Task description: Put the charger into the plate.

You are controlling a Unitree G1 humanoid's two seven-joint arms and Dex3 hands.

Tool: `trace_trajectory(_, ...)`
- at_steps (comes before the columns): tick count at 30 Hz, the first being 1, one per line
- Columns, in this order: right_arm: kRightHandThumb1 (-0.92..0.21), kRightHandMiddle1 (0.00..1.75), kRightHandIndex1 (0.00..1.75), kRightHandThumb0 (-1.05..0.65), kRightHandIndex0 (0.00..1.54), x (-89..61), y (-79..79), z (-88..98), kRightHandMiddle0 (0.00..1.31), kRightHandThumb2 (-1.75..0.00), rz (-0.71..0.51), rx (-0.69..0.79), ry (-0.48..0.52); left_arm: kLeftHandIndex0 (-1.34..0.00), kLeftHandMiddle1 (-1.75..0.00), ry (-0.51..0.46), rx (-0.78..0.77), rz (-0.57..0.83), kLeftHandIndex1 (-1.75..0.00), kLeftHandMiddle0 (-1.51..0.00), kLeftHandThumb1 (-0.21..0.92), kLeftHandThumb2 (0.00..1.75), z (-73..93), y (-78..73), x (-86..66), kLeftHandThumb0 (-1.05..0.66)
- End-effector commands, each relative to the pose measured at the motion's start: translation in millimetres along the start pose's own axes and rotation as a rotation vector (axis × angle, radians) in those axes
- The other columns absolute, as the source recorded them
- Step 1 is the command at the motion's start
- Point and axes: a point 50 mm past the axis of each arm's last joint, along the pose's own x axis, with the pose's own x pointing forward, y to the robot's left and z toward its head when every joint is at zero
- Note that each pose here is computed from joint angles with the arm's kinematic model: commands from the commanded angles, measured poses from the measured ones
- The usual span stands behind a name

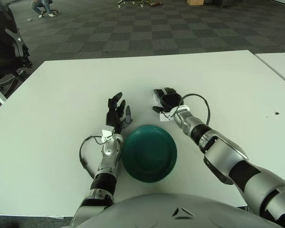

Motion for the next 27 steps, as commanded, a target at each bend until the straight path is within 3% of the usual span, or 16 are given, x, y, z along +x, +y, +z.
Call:
trace_trajectory(1,-0.92,0.13,0.00,-1.05,0.05,-73.7,115.0,-26.4,0.00,-0.91,0.608,-0.086,0.136,0.00,-0.02,0.249,-0.076,0.052,-0.82,-0.43,0.92,0.87,-45.2,-16.2,-43.5,-0.66)
trace_trajectory(8,-0.92,0.08,0.01,-1.05,0.07,-75.1,113.6,-36.4,0.00,-0.86,0.690,-0.079,0.151,0.00,-0.01,0.247,-0.086,0.055,-0.83,-0.42,0.92,0.87,-45.2,-17.6,-46.4,-0.66)
trace_trajectory(18,-0.92,0.01,0.03,-1.04,0.12,-64.2,89.4,-63.1,0.00,-0.84,0.758,-0.164,0.161,0.00,-0.02,0.252,-0.137,0.071,-0.85,-0.44,0.92,0.85,-50.4,-19.9,-52.1,-0.67)
trace_trajectory(24,-0.92,0.02,0.03,-1.03,0.14,-65.5,86.5,-70.4,0.02,-0.80,0.818,-0.196,0.159,0.00,-0.03,0.250,-0.166,0.085,-0.84,-0.45,0.92,0.84,-52.3,-21.3,-54.0,-0.68)
trace_trajectory(27,-0.92,0.03,0.03,-1.02,0.14,-72.6,95.4,-69.7,0.02,-0.77,0.852,-0.215,0.156,0.00,-0.03,0.248,-0.185,0.090,-0.83,-0.45,0.92,0.83,-52.7,-23.3,-54.1,-0.67)
